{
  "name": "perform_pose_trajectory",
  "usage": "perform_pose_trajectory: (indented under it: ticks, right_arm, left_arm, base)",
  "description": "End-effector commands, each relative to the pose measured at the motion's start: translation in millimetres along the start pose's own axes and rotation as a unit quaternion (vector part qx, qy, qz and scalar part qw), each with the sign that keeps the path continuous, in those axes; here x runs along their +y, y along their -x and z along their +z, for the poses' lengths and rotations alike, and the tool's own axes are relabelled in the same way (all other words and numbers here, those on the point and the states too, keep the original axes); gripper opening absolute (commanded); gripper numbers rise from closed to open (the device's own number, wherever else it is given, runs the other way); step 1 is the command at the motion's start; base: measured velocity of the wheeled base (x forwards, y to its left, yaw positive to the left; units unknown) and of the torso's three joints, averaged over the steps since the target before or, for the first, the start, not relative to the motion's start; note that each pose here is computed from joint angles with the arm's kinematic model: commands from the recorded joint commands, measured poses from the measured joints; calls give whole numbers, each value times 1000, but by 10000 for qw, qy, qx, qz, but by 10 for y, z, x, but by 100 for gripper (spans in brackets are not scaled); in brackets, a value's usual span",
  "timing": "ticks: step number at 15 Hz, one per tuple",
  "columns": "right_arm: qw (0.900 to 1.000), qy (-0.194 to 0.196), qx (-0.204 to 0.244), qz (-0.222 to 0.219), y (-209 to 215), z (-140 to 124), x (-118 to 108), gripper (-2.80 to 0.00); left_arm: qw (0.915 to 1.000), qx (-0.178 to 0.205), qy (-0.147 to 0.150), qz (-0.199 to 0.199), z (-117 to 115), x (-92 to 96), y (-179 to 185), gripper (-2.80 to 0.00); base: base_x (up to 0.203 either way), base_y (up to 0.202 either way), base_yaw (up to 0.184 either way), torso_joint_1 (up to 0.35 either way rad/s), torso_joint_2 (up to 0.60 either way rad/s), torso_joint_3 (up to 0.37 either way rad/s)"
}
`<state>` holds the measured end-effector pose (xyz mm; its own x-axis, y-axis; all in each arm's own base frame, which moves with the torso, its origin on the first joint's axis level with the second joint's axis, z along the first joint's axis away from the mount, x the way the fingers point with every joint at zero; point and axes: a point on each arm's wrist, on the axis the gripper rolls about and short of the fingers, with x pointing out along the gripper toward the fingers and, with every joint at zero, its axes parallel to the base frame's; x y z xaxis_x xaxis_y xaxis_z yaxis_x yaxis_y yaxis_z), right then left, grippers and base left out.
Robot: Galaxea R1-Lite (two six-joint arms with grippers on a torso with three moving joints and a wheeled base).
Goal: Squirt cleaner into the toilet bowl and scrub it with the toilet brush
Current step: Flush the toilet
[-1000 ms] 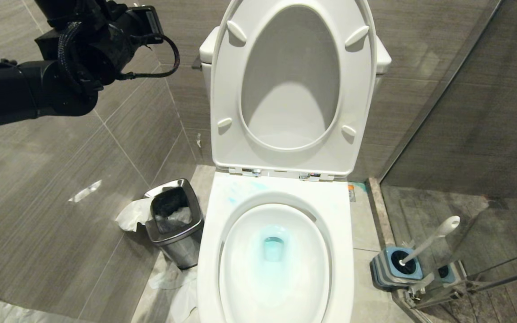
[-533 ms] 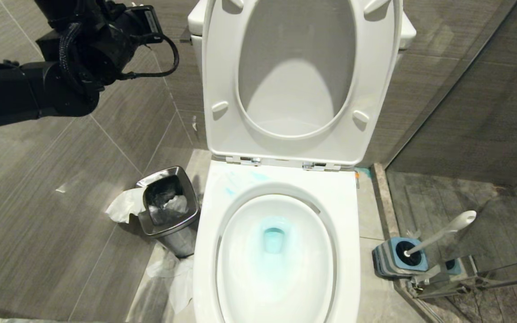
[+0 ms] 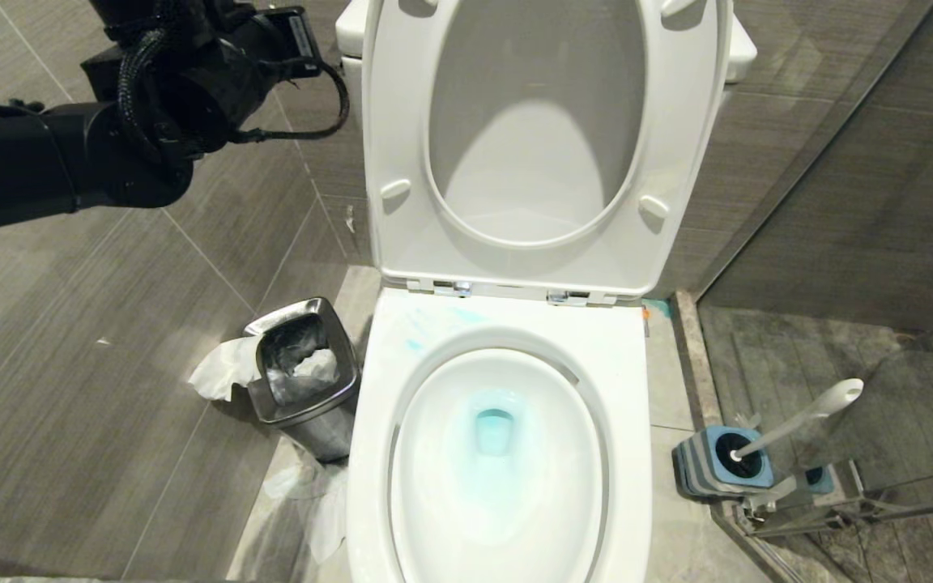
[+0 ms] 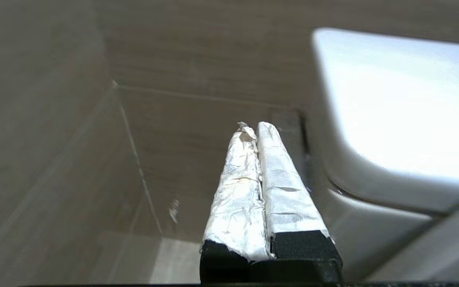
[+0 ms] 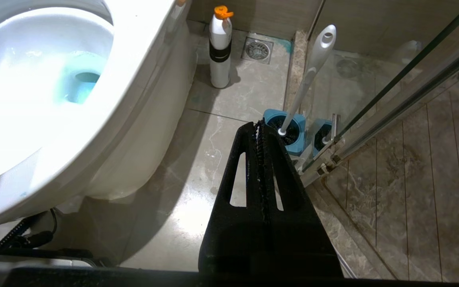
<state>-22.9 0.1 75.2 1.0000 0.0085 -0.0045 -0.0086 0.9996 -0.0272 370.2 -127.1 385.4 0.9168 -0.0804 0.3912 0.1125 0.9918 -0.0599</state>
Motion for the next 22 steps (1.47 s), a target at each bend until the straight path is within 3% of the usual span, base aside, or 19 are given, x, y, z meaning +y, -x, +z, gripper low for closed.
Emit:
perform_pose_trajectory:
  ticks: [1,13,22]
  right_arm:
    - [10000,2,3,3,0,0,0,-280]
    - [10000,2,7,4,-1,-3,0,-280]
    - [10000,2,1,3,0,0,0,-280]
  left_arm:
    - [9998,55,105,-155,-3,-129,33,-280]
    - [9989,425,-35,-186,-425,-151,-115,-280]
    - [9960,846,-140,-263,-937,-280,-216,-280]
  base:
    - [0,0,0,0,0,0]
    - [0,0,0,0,0,0]
    - [0,0,0,0,0,0]
